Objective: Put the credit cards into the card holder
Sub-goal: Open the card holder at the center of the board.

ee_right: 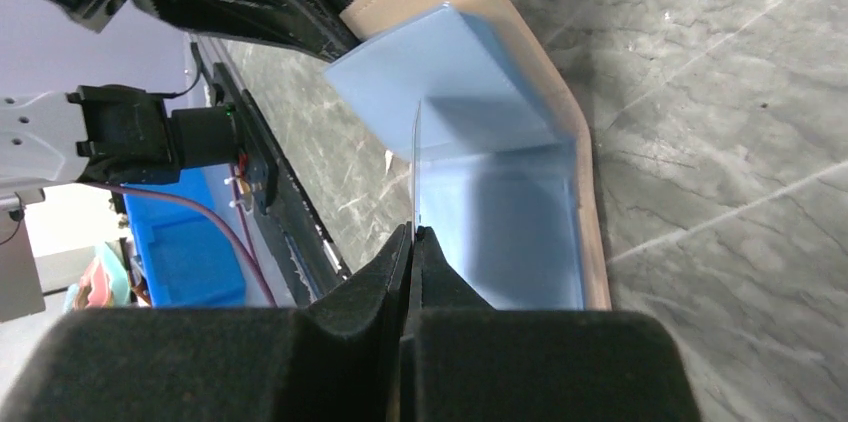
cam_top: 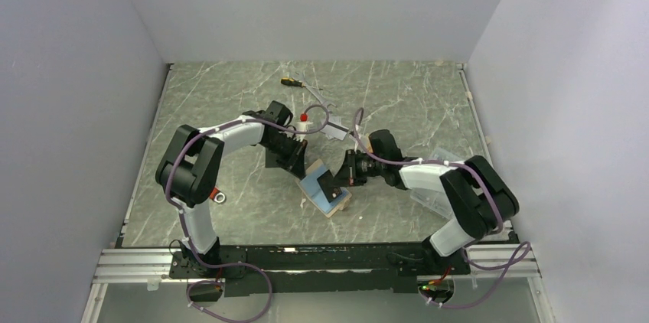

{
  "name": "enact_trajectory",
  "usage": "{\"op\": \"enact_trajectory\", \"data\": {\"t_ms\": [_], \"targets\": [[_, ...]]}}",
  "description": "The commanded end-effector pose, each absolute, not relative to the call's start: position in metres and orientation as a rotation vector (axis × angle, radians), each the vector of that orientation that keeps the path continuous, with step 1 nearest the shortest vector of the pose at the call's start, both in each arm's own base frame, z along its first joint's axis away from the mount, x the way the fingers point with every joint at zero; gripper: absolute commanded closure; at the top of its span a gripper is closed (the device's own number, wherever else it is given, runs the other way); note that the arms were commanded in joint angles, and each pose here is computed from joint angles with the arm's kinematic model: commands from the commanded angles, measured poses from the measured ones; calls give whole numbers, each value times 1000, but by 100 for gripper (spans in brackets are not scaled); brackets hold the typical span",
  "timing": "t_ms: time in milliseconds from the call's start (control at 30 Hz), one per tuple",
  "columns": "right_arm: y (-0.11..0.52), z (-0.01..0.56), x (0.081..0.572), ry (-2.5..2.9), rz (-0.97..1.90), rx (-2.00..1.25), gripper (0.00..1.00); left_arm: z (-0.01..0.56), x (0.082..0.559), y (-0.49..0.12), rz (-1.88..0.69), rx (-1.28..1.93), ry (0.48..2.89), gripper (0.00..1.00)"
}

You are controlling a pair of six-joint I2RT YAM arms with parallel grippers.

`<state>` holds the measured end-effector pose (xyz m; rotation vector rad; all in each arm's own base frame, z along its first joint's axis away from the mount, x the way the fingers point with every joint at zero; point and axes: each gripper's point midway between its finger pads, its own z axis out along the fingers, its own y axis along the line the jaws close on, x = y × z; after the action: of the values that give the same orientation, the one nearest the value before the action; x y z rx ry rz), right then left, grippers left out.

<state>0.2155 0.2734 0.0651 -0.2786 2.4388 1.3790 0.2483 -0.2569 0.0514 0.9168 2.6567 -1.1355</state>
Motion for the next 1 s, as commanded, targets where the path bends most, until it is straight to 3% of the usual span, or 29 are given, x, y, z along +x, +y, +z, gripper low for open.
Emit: {"op": "enact_trajectory", "data": {"t_ms": [0, 267, 567, 733, 967], "targets": [[296, 72, 230, 2384, 1405, -316, 100, 61, 248, -258, -1137, 869, 2629, 100], [305, 66, 244, 2421, 1363, -286, 100, 63, 232, -265, -1277, 724, 2614, 94], [299, 55, 225, 2505, 1368, -384, 100, 60, 229, -255, -1284, 639, 2595, 50], [297, 46, 217, 2546, 1357, -400, 100, 76, 238, -251, -1219, 732, 2513, 51], [301, 37, 212, 2574, 1343, -442, 100, 81, 232, -252, -1210, 1073, 2431, 64]]}}
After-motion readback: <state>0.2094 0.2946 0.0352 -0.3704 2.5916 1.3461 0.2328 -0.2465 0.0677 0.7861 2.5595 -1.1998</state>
